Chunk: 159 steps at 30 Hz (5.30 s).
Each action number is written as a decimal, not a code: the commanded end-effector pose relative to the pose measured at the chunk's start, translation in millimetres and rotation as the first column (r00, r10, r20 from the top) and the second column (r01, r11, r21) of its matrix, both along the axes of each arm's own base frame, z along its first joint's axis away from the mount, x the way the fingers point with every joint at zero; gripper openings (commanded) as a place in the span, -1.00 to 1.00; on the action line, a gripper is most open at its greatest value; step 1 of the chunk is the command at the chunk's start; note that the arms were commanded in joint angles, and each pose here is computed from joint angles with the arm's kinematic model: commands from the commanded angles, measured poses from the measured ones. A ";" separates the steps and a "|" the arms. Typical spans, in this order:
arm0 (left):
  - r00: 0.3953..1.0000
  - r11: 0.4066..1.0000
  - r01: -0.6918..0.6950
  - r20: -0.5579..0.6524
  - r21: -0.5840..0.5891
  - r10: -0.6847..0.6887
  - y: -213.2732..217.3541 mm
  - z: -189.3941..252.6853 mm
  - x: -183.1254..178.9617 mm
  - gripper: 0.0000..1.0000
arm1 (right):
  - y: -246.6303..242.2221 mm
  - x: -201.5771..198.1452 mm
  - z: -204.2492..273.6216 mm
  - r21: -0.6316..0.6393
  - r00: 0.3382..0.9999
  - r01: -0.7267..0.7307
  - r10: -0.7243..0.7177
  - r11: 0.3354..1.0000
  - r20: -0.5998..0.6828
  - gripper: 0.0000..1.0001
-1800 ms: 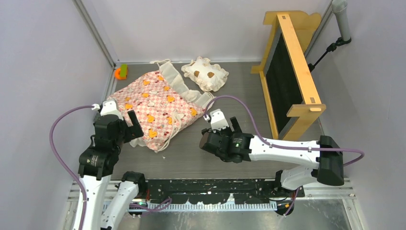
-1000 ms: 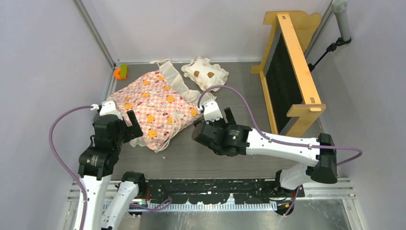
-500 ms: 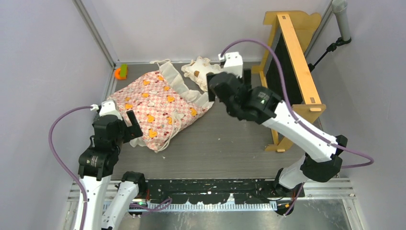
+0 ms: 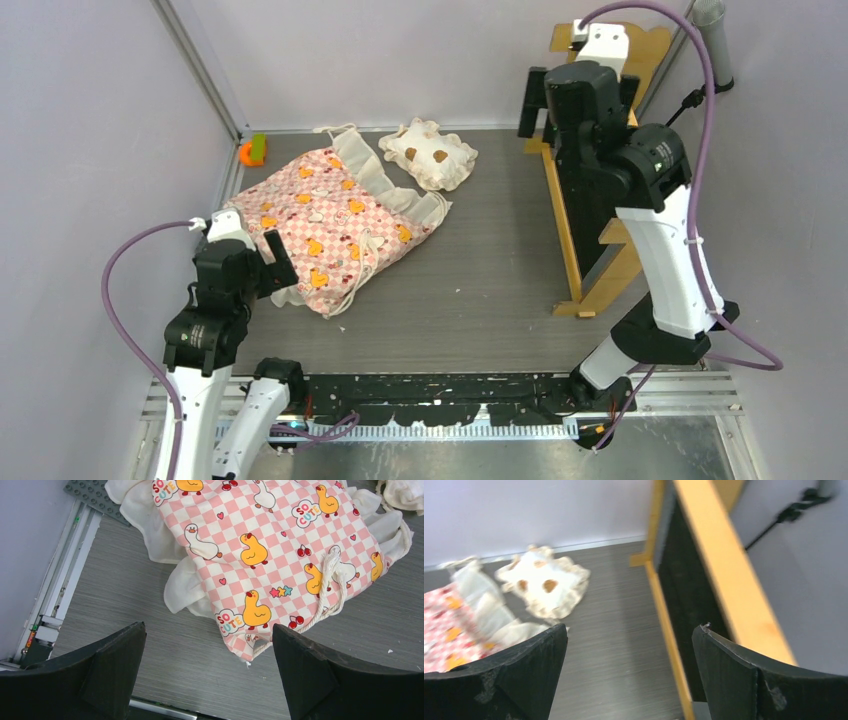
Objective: Set up the pet bed
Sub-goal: Pick up the pillow at the center of the board, then place the pillow at the corner of the board.
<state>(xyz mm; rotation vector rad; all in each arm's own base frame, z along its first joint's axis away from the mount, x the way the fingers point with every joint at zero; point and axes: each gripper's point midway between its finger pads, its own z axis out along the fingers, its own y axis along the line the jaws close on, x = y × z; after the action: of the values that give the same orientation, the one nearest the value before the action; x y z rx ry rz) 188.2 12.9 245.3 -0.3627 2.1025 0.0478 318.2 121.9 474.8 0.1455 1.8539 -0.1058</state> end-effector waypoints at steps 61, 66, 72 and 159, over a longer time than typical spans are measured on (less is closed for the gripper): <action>0.987 0.978 0.160 0.017 -0.134 -0.159 -49.8 45.3 85.0 0.90 | -152.2 87.4 -89.7 0.017 0.953 -0.083 0.084 0.996 -0.292 0.51; 0.976 0.974 0.217 0.009 -0.065 -0.217 -81.5 54.7 126.8 0.90 | -145.3 92.2 -84.7 0.026 0.952 -0.129 0.131 0.991 -0.275 0.47; 0.958 0.958 0.284 -0.043 0.033 -0.283 -146.5 44.2 184.8 0.99 | -144.5 100.2 -91.4 0.029 0.948 -0.138 0.140 0.990 -0.287 -0.14; 0.994 0.971 -0.094 -0.069 -0.221 0.080 -44.9 -53.0 293.3 0.99 | -138.5 80.0 -118.5 0.085 0.935 -0.107 0.129 0.991 -0.330 -0.99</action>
<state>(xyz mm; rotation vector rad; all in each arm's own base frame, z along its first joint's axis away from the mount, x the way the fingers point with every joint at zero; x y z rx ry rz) 495.7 17.6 144.9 -0.8267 2.1698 -0.0037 409.3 -27.0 367.0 0.0394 2.1558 -0.0481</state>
